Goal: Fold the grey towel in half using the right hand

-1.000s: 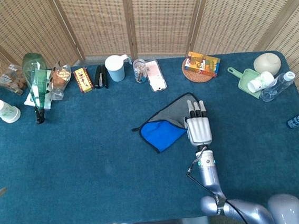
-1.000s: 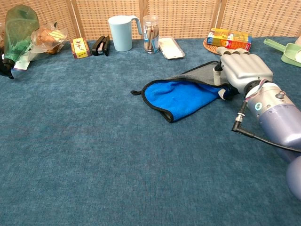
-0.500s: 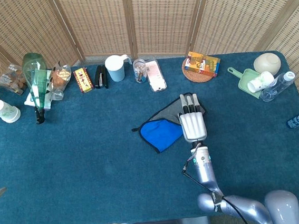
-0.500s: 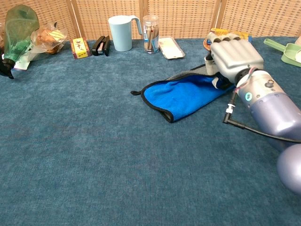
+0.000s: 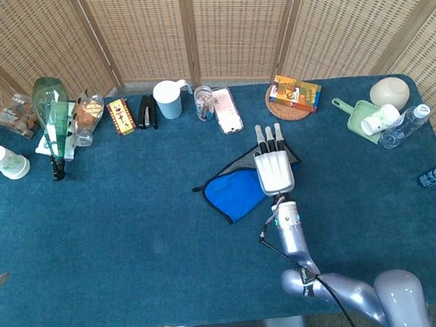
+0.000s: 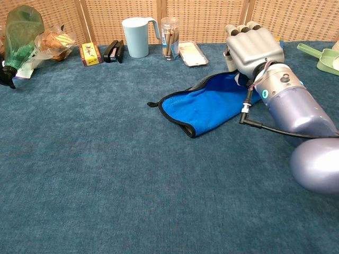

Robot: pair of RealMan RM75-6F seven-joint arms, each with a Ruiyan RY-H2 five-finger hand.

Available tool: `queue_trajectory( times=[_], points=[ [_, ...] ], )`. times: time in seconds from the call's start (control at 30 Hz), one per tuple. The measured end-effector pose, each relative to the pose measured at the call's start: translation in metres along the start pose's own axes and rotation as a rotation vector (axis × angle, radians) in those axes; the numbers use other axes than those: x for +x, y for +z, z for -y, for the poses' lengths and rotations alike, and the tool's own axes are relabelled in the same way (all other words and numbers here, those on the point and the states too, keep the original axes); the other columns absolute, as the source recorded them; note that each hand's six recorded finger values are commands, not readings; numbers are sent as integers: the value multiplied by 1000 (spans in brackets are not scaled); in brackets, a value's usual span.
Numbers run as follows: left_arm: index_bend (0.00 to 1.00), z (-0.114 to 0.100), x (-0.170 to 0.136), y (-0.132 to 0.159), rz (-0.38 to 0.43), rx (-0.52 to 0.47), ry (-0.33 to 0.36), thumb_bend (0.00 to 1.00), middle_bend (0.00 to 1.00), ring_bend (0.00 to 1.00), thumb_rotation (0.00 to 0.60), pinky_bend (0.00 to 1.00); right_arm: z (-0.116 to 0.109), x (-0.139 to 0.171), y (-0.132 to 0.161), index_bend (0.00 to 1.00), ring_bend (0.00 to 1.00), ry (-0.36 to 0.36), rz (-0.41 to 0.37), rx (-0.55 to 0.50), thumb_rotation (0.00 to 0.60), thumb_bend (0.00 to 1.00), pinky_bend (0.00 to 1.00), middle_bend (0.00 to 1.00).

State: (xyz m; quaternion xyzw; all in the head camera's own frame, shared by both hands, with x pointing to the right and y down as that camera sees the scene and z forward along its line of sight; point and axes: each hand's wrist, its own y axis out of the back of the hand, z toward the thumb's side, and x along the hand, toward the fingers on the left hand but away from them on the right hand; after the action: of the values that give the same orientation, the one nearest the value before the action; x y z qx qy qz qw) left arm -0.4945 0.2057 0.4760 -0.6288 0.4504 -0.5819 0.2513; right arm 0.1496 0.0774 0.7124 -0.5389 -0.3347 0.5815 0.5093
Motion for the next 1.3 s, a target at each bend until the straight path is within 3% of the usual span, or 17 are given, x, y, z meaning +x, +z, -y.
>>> queue_trajectory(
  times=[0.4, 0.5, 0.63, 0.73, 0.9, 1.3],
  points=[
    [0, 0, 5, -5, -20, -1, -7, 81, 0, 0, 600, 0, 5, -17, 10, 655, 0, -4, 12, 40, 600, 386, 129, 0],
    [0, 0, 6, -6, -23, -2, -8, 80, 0, 0, 600, 0, 4, -20, 13, 507, 0, -10, 14, 45, 600, 358, 134, 0],
    [0, 1, 7, -7, -27, -1, -9, 81, 0, 0, 600, 0, 3, -25, 12, 173, 0, -13, 31, 52, 600, 272, 135, 0],
    [0, 1, 7, -8, -33, -1, -11, 81, 0, 0, 600, 0, 3, -29, 8, 17, 0, -9, 56, 63, 600, 177, 137, 0],
    [0, 1, 8, -8, -36, 0, -11, 80, 0, 0, 600, 0, 2, -34, 0, 0, 0, -10, 89, 67, 600, 54, 143, 0],
    [0, 3, 8, -7, -38, 1, -16, 80, 0, 0, 600, 0, -11, -44, -10, 0, 0, -68, 100, 125, 600, 9, 174, 0]
  ],
)
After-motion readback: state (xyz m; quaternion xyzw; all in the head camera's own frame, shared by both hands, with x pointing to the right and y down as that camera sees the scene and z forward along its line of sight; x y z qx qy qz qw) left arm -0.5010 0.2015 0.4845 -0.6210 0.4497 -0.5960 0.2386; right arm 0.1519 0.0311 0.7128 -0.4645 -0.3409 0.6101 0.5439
